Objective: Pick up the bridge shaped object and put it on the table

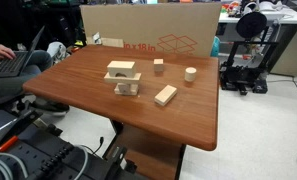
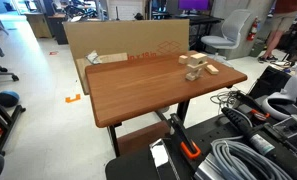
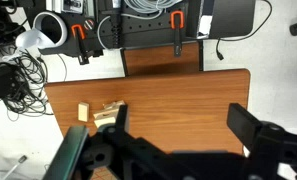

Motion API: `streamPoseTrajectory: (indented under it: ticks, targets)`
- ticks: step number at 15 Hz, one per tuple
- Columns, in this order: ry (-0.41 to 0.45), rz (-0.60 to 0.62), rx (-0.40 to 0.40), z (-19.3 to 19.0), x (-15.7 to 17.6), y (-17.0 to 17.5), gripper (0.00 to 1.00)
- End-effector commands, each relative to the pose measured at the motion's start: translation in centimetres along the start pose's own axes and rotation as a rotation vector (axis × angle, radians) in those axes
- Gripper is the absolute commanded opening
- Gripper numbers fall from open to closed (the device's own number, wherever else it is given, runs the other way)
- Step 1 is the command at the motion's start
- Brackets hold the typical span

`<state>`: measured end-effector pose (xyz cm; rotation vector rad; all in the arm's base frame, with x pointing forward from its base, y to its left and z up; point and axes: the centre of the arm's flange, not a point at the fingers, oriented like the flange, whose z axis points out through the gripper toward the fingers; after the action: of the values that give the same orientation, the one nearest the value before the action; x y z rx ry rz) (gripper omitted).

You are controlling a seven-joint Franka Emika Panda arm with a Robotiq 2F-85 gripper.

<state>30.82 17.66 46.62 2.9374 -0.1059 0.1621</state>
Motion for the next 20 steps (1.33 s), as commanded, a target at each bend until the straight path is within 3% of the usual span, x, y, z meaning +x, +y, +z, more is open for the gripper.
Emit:
streamPoseTrajectory:
  ticks: [1, 17, 20]
  targets:
    - [0.001, 0.000, 0.000, 0.0, 0.0, 0.0, 1.00]
    - [0.004, 0.012, -0.003, -0.2, 0.4, -0.4, 1.00]
    - [-0.007, 0.000, 0.021, -0.2, 1.1, 1.8, 1.00]
